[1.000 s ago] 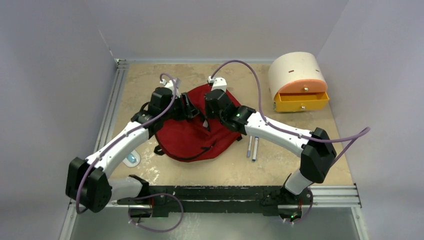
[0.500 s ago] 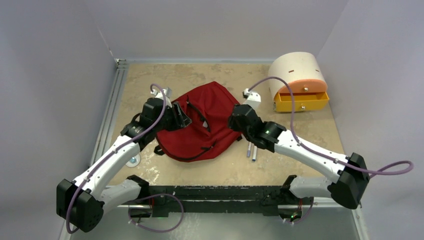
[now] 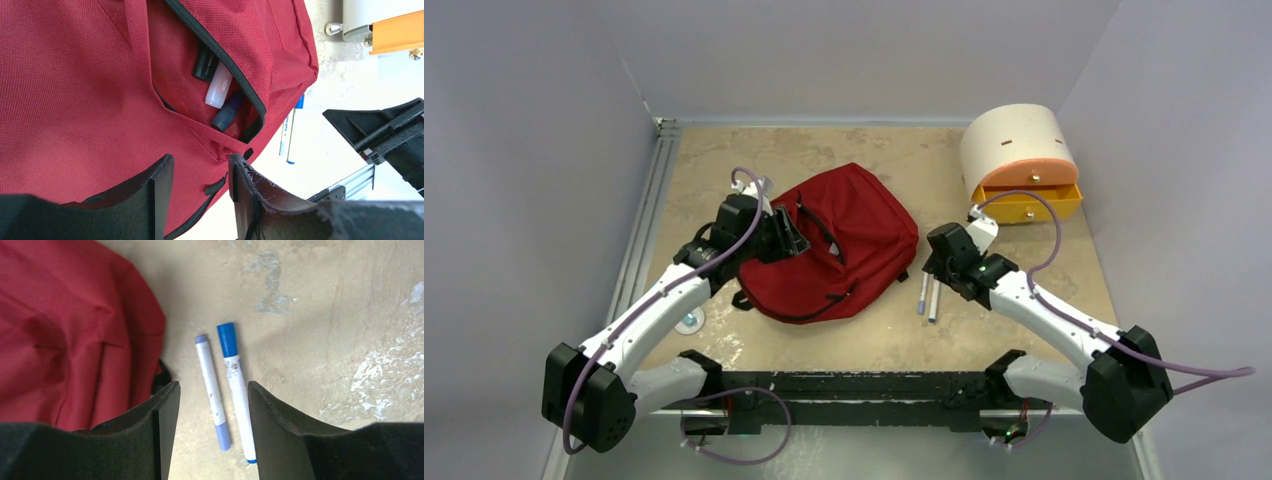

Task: Pack the student bag
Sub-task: Place the stationery in the student bag, then pick up the stationery from the center of the board.

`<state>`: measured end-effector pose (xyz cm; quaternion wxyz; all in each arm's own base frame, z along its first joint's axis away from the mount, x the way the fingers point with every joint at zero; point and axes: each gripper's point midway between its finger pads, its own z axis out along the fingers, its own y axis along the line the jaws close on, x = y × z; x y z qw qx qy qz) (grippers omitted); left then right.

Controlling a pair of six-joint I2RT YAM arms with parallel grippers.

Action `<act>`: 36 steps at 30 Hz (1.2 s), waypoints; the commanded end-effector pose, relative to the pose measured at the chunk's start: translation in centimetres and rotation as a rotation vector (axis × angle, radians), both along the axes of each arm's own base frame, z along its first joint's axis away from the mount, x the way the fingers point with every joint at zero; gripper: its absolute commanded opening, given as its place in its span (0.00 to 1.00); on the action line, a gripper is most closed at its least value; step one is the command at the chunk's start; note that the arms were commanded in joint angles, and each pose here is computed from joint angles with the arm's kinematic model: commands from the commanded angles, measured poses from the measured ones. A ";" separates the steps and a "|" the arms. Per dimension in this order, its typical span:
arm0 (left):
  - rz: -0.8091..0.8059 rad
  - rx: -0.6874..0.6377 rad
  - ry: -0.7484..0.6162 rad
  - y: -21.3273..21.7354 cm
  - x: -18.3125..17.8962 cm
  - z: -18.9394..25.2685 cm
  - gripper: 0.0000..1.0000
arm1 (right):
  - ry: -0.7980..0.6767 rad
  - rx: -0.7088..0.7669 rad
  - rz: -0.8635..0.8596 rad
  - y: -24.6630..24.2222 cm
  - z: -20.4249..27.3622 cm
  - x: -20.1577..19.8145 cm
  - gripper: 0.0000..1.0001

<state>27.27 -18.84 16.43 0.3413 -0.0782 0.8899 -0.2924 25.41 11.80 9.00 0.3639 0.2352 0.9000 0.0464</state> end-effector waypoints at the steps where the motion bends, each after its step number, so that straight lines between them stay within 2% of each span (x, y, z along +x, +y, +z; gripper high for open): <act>1: -0.001 -0.044 -0.071 -0.5 0.9 2.5 0.43 | 0.022 0.037 -0.017 -0.2 -1.3 0.6 0.56; 9: 0.006 -0.049 -0.067 -0.3 0.7 2.6 0.43 | 0.081 0.000 -0.060 -0.8 -3.3 0.9 0.55; 16: 0.007 -0.050 -0.069 -0.3 0.6 2.7 0.43 | 0.135 0.019 -0.101 -0.8 -4.8 0.1 0.50; 26: 0.008 -0.052 -0.062 -0.3 0.6 2.6 0.42 | 0.124 0.037 -0.187 -1.9 -5.1 -0.2 0.45; 36: 0.004 -0.055 -0.059 -0.4 0.5 2.6 0.42 | 0.160 0.030 -0.184 -1.5 -6.0 0.0 0.43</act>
